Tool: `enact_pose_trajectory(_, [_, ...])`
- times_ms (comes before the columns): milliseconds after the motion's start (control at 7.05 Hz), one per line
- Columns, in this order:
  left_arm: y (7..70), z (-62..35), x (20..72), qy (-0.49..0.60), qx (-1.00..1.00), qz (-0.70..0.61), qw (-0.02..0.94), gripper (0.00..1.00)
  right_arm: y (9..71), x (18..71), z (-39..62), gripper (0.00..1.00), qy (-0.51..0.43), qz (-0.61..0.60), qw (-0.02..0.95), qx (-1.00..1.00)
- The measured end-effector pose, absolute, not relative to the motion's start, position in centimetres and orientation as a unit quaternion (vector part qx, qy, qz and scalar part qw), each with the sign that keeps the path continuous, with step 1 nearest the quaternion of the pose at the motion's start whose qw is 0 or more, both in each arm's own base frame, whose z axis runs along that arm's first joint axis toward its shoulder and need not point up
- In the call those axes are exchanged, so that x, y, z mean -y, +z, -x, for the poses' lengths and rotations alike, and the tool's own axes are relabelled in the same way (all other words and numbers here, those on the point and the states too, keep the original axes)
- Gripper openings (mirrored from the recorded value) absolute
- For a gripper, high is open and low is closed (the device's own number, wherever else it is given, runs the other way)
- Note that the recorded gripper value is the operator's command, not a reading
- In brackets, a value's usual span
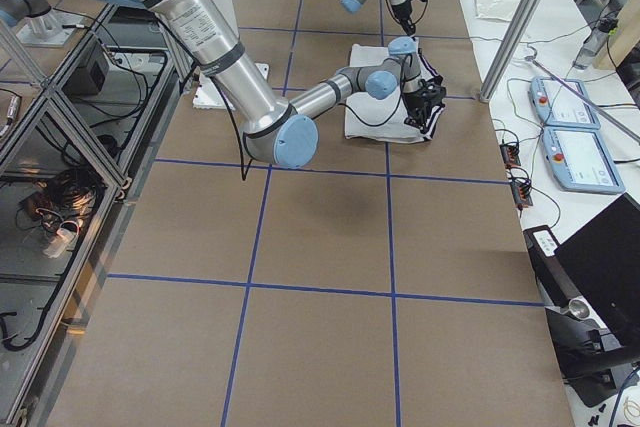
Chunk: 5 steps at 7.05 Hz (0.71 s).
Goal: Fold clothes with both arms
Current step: 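Lay the hem down just below the collar and open both grippers, then move the right gripper down to the side edge of the folded shirt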
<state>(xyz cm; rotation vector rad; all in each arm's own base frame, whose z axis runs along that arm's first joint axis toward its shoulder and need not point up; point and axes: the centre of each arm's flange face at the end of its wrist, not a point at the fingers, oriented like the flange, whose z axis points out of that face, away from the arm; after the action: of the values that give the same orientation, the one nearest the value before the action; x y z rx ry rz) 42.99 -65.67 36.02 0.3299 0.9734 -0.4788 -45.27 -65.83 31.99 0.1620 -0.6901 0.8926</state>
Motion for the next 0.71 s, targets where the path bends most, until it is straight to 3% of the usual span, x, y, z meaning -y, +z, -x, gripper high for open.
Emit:
enact_pose_trajectory(142, [36.3, -42.2, 66.2, -0.224, -0.461, -0.164, 0.843, 0.30, 31.3, 66.3, 45.4, 0.04, 0.424, -0.078, 0.841, 0.328])
enact_pose_trajectory(284, [36.5, -41.5, 66.6, -0.218, -0.458, -0.172, 0.844, 0.40, 31.0, 66.8, 45.6, 0.31, 0.425, -0.078, 0.841, 0.326])
enact_pose_trajectory(425, [36.7, -40.5, 67.1, -0.217, -0.457, -0.178, 0.844, 0.50, 30.9, 67.3, 45.5, 0.42, 0.427, -0.079, 0.840, 0.325])
enact_pose_trajectory(709, [36.7, -39.2, 67.7, -0.219, -0.460, -0.185, 0.840, 0.58, 29.0, 67.8, 44.6, 0.53, 0.429, -0.076, 0.834, 0.339])
